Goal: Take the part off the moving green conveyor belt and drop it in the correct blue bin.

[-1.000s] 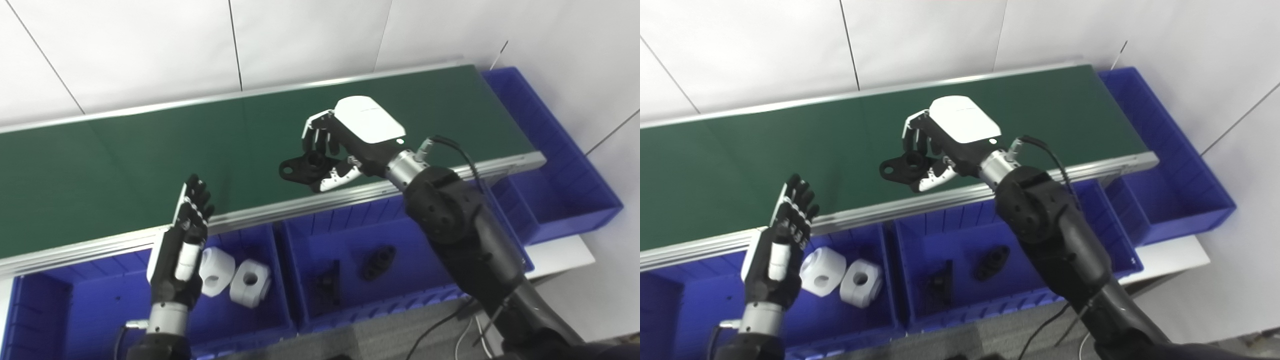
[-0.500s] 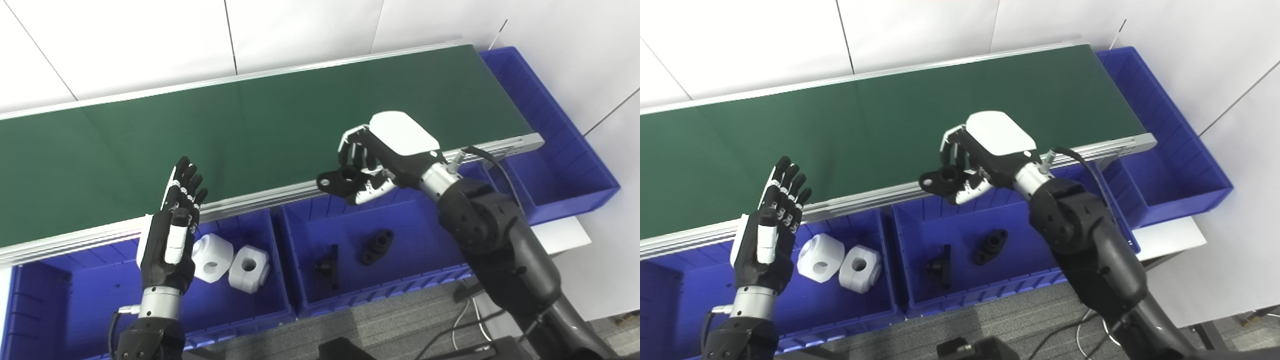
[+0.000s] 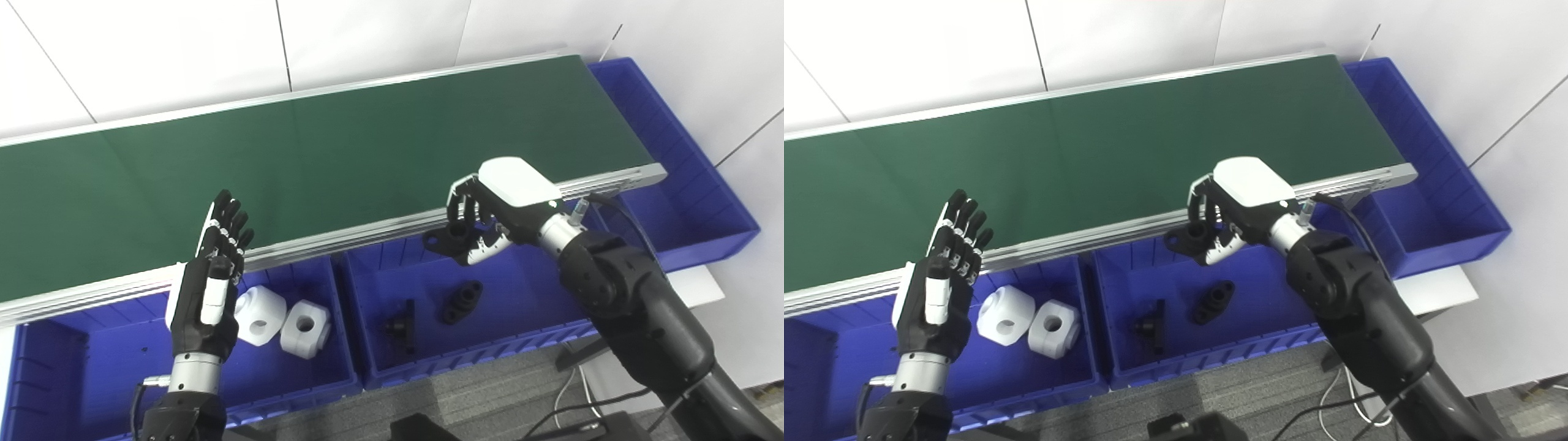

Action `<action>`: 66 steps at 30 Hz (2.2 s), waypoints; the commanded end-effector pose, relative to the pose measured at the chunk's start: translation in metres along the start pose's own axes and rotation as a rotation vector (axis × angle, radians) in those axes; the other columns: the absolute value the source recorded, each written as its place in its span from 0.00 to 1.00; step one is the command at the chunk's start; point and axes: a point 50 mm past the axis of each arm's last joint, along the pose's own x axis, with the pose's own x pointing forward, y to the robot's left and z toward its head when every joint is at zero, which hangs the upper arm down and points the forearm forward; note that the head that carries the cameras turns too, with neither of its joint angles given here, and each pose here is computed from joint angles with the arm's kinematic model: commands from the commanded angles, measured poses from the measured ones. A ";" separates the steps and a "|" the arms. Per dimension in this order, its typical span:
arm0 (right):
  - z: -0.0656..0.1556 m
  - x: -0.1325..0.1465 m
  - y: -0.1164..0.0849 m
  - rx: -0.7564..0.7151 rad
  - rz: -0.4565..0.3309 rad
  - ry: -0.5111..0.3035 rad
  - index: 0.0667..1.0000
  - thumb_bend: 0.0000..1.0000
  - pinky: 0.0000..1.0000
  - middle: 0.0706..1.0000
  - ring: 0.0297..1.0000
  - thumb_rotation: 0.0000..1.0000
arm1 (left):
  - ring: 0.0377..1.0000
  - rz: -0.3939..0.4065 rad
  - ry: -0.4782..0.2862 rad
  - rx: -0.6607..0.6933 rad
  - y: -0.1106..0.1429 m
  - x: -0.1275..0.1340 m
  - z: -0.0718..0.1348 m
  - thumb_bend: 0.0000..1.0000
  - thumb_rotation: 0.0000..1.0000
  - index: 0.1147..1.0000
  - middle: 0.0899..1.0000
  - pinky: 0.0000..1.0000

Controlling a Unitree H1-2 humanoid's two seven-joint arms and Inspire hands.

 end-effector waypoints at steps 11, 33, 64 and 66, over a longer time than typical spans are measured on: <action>-0.021 0.010 0.014 -0.108 0.007 0.090 0.50 0.51 0.34 0.43 0.38 0.00 | 0.99 -0.011 -0.039 0.004 0.004 -0.006 0.012 0.89 0.81 0.98 0.99 0.96; -0.045 0.023 0.055 -0.304 0.141 0.197 0.50 0.52 0.31 0.43 0.38 0.00 | 0.99 0.001 -0.040 0.000 0.002 -0.003 0.012 0.91 0.80 0.97 0.98 0.98; 0.070 -0.029 0.008 0.690 -0.246 -0.216 0.58 0.71 0.34 0.51 0.41 0.56 | 1.00 -0.027 -0.019 0.053 -0.014 -0.003 -0.016 0.90 0.81 0.99 0.99 0.98; 0.076 -0.028 0.020 0.834 -0.313 -0.221 0.59 0.70 0.36 0.54 0.43 0.59 | 1.00 -0.034 -0.022 0.046 -0.016 -0.003 -0.020 0.89 0.80 0.99 1.00 0.99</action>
